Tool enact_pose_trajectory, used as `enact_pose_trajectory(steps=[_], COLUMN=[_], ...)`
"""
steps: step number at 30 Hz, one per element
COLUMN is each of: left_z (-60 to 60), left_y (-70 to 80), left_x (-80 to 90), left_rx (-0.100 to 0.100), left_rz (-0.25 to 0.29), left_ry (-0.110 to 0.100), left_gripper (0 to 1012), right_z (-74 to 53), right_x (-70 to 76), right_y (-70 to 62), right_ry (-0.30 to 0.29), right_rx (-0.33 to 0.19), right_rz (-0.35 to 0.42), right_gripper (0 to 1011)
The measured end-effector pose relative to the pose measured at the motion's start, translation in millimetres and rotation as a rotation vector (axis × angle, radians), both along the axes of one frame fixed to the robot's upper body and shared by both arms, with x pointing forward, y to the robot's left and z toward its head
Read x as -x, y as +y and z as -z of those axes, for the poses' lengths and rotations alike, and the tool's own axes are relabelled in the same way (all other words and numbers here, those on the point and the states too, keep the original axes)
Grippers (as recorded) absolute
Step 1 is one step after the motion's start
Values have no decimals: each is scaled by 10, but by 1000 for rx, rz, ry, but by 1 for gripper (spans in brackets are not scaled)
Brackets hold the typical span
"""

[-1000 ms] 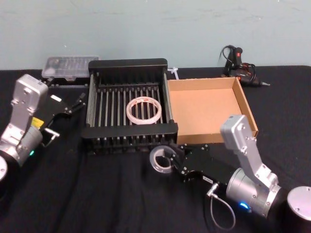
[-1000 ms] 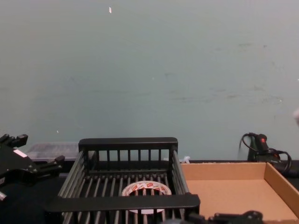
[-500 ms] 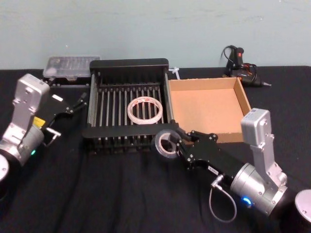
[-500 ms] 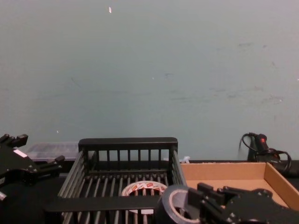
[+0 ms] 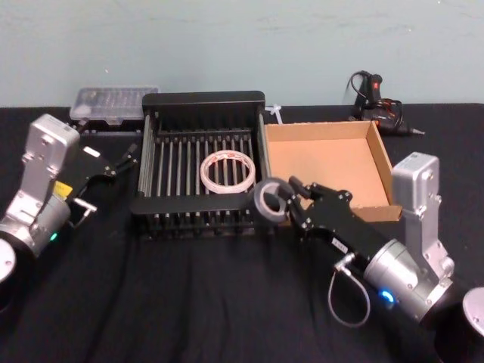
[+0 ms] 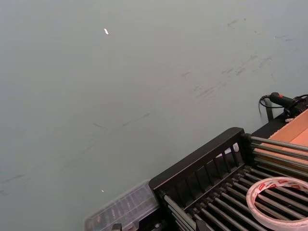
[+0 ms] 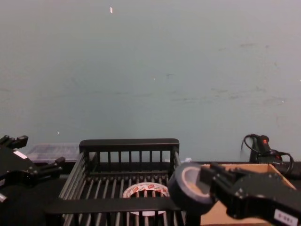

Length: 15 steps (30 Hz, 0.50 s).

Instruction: Pick up the white tape and place it into the black box , Pick up the silver tape and place it into the brown box.

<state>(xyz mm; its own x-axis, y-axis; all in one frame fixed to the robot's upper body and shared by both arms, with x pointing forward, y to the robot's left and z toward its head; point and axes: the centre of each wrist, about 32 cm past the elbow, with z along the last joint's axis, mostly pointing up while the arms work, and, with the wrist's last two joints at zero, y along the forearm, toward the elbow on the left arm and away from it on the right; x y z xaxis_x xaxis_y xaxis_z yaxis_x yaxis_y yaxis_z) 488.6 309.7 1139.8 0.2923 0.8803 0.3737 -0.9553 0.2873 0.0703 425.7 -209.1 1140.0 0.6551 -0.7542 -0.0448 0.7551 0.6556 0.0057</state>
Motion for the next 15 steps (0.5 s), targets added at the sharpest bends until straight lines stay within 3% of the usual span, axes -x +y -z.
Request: enact_pose_trajectory(steps=[15], left_z=[0], left_y=[0], left_x=[0], left_rx=[0], left_rz=[0], left_ry=[0], left_gripper=[1001], right_z=[-85], right_x=[-173], right_y=[-77], right_ry=[3], right_rx=[-64], right_rz=[119], right_gripper=[147])
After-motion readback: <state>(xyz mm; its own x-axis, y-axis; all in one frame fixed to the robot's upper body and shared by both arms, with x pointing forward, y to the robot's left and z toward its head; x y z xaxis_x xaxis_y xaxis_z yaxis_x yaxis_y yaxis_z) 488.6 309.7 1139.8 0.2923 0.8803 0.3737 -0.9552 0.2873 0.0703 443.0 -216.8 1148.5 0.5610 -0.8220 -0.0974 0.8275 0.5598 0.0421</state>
